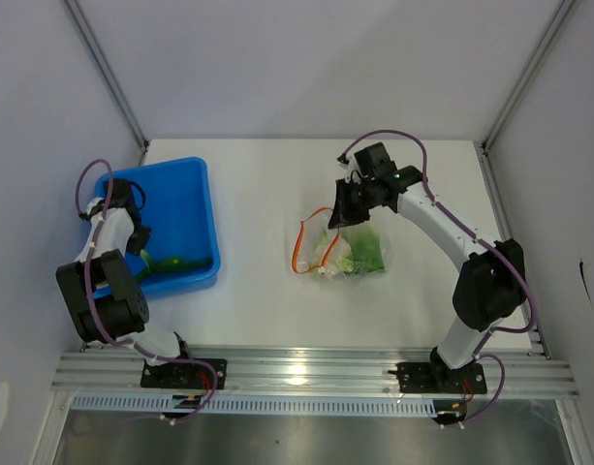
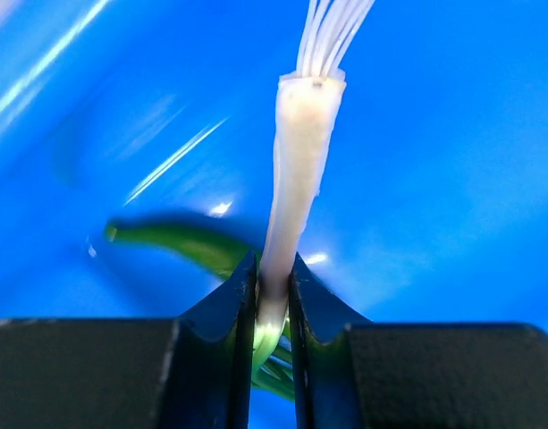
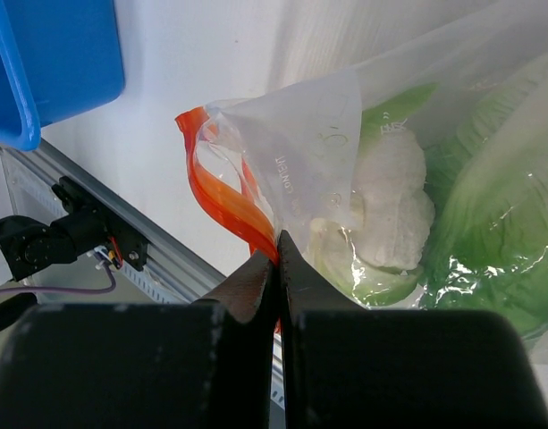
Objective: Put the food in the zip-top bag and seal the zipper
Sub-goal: Pick up the fake vegetable from the bin.
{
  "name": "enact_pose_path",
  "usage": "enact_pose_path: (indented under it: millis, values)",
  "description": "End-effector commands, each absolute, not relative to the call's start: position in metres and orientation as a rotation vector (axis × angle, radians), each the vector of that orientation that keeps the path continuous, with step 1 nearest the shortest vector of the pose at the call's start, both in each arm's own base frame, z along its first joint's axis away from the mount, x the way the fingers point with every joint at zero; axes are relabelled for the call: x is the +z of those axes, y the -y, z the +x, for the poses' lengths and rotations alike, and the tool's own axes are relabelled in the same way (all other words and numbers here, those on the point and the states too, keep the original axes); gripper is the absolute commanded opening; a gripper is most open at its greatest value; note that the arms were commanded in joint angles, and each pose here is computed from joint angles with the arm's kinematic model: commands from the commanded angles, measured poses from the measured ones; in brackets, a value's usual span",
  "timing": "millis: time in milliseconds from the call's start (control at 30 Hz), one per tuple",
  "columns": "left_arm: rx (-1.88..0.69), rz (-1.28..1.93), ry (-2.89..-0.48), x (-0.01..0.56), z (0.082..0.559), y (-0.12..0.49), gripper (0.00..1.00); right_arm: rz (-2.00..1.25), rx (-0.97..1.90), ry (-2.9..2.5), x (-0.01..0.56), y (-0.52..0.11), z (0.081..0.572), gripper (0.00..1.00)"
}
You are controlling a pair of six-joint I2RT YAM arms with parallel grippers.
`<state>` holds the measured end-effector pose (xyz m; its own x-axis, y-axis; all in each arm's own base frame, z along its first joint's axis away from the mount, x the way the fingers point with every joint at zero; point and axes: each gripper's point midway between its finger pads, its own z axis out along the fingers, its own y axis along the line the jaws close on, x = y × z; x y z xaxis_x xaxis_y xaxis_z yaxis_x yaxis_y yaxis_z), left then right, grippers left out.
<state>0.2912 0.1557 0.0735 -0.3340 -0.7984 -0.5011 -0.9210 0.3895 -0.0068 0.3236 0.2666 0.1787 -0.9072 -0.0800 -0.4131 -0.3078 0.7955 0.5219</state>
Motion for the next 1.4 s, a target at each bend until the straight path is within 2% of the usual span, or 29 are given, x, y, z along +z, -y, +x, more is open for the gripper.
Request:
enact_pose_path:
  millis: [0, 433, 700, 1167, 1367]
  values:
    - [0.366, -1.34, -2.138, 0.125, 0.324, -0.149, 0.01, -0.281, 0.861, -2.555, 0.195, -0.27, 0.334, 0.0]
    - [0.297, -1.198, -2.042, 0.178, 0.353, -0.138, 0.01, -0.286, 0.847, -2.551, 0.198, -0.273, 0.333, 0.0]
    - [0.045, -1.004, -1.93, 0.224, 0.388, -0.114, 0.01, -0.29, 0.853, -2.551, 0.198, -0.275, 0.332, 0.0]
    - [-0.021, -0.804, -1.735, 0.301, 0.34, -0.092, 0.01, -0.297, 0.847, -2.545, 0.199, -0.274, 0.334, 0.0]
    - [-0.213, -0.684, -1.74, 0.315, 0.342, -0.053, 0.01, -0.305, 0.841, -2.54, 0.203, -0.273, 0.335, 0.0]
